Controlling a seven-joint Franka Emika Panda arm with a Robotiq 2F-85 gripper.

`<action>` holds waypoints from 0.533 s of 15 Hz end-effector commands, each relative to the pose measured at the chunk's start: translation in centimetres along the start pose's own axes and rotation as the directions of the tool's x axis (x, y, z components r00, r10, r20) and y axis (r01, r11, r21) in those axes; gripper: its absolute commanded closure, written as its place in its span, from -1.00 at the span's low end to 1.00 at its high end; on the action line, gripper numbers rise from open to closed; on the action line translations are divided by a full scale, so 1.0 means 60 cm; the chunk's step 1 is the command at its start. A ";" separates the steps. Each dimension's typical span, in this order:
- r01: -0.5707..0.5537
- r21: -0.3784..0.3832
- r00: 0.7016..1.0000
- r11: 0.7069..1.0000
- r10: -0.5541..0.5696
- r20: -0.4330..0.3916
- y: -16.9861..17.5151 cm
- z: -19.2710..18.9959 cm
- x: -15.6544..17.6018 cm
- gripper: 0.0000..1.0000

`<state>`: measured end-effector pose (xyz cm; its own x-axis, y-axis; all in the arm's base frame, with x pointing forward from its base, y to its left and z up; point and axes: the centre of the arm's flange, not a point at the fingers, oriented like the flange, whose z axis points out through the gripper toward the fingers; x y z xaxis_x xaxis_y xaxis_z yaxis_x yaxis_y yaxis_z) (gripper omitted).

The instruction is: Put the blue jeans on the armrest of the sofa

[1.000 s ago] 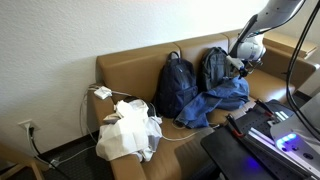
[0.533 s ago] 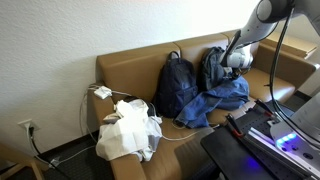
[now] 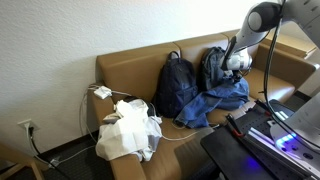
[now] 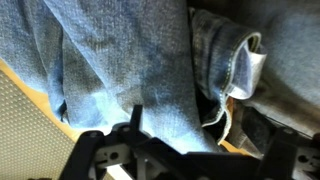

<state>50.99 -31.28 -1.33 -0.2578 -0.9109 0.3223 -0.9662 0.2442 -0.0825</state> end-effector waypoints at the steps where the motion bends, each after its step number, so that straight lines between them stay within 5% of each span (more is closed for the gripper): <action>1: -0.016 -0.062 0.999 0.998 0.013 -0.050 -0.031 0.070 -0.024 -1.00; 4: -0.031 -0.094 0.999 0.995 0.029 -0.026 -0.038 0.109 -0.049 -0.93; 5: -0.045 -0.091 0.999 0.995 0.044 -0.007 -0.043 0.115 -0.056 -0.48; 8: -0.086 -0.072 0.996 0.994 0.088 0.024 -0.053 0.122 -0.070 -0.23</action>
<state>53.47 -30.35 -7.63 -0.3053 -0.8898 0.3392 -0.9494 0.3121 -0.0359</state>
